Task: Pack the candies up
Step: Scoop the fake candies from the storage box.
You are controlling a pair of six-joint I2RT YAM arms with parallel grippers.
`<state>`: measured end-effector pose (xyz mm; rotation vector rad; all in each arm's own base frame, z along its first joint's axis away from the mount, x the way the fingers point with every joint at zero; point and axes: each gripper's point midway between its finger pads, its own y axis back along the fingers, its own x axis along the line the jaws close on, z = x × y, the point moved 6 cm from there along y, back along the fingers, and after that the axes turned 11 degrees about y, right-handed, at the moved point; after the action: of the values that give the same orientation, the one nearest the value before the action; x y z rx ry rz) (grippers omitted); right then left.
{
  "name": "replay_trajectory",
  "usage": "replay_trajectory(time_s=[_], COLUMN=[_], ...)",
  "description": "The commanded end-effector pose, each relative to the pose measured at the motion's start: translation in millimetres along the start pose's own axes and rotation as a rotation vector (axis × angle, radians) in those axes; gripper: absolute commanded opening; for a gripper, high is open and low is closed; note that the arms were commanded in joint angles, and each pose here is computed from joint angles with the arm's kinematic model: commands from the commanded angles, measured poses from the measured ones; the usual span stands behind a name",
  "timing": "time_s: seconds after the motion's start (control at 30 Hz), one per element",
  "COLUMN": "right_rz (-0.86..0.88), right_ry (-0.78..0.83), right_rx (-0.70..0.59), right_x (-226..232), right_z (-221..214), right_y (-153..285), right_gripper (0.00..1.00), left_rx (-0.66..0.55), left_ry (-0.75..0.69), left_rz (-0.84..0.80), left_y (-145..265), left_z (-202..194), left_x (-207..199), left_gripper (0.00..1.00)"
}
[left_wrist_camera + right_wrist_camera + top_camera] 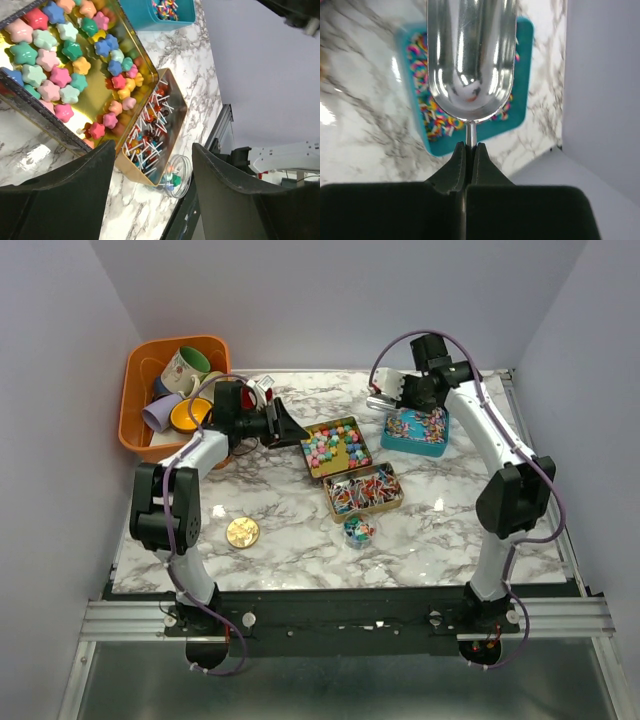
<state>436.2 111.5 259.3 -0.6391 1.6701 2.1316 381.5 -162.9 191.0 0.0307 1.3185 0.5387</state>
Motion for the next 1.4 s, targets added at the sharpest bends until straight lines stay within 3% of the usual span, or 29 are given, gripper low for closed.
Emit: replay_trajectory(time_s=[0.0, 0.3, 0.63, 1.37], right_rz=[-0.048, -0.048, 0.069, 0.26], right_ry=[0.105, 0.43, 0.685, 0.71], right_rx=[0.345, 0.535, 0.604, 0.534], right_x=[-20, -38, -38, 2], right_z=[-40, -63, -81, -100], right_y=[-8, -14, -26, -76], right_gripper=[0.01, 0.01, 0.01, 0.01], left_rx=[-0.037, -0.051, -0.094, -0.091], left_ry=[-0.079, -0.129, -0.122, -0.076], left_rz=[-0.032, -0.02, -0.029, -0.008], left_y=[13, 25, 39, 38], left_z=[-10, -29, -31, -25], left_x=[-18, -12, -6, 8], left_gripper=[0.71, 0.71, 0.7, 0.7])
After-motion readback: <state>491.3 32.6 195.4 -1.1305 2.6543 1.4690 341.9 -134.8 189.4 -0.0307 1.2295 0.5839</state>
